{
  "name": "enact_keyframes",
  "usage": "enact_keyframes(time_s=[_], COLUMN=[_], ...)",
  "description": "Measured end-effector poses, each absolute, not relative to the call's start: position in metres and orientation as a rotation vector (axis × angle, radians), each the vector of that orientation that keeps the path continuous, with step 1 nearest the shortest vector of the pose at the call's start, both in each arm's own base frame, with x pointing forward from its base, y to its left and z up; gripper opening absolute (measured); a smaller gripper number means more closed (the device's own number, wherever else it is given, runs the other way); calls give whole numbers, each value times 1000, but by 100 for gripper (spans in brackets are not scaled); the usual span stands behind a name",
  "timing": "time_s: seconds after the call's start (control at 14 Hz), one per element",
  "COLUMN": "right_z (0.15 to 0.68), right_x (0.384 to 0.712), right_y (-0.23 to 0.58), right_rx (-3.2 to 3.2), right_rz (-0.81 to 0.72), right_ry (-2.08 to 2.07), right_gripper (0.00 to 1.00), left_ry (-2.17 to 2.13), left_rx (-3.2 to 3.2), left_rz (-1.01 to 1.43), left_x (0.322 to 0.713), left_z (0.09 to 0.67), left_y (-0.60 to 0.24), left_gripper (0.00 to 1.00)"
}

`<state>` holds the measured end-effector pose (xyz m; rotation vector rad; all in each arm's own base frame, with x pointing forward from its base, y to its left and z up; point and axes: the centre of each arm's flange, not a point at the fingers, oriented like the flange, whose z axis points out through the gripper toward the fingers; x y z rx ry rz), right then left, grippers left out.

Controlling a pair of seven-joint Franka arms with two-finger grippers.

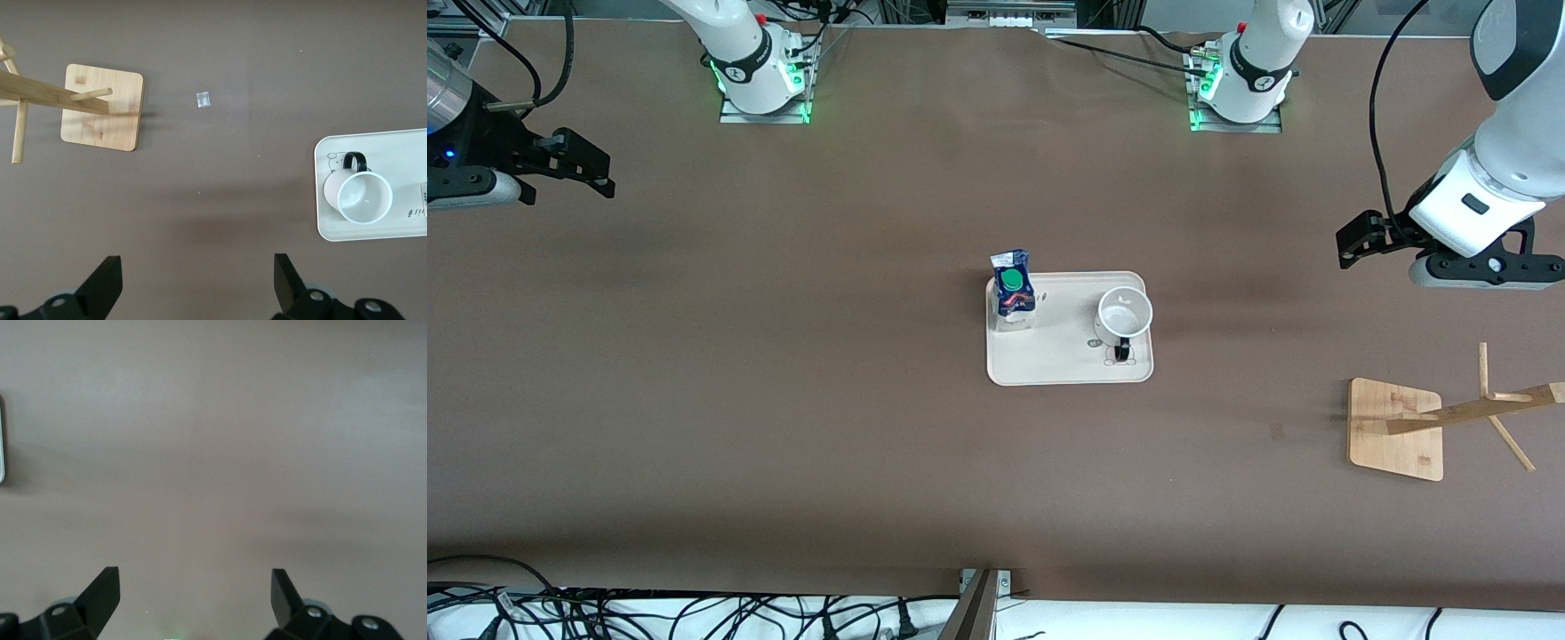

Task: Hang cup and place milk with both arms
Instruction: 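Raise the right arm from rest toward the tray, then move the right gripper over the blue milk carton on the tray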

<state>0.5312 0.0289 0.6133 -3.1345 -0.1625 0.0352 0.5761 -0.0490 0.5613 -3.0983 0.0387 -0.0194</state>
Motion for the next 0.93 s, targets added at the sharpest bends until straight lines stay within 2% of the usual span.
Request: enact_keyframes(time_s=[0.29,0.5,0.64,0.93], right_z=[607,586,572,559], right_x=[539,540,537,533], right_y=[31,48,84,177], right_rx=[-3137,-3132,-3122,-3029], right_rz=[12,147,230,267], right_ry=[-169,-245,-362,-484], right_gripper=[100,100,100,100], left_ry=[39,40,41,41], left_rx=[-3098,-3098,-3098,-3098], left_rz=[-19,-19,-19,-19], left_x=[576,576,576,576], left_z=[561,561,561,561], left_y=[-49,-49,-50,-50], left_gripper=[100,100,100,100])
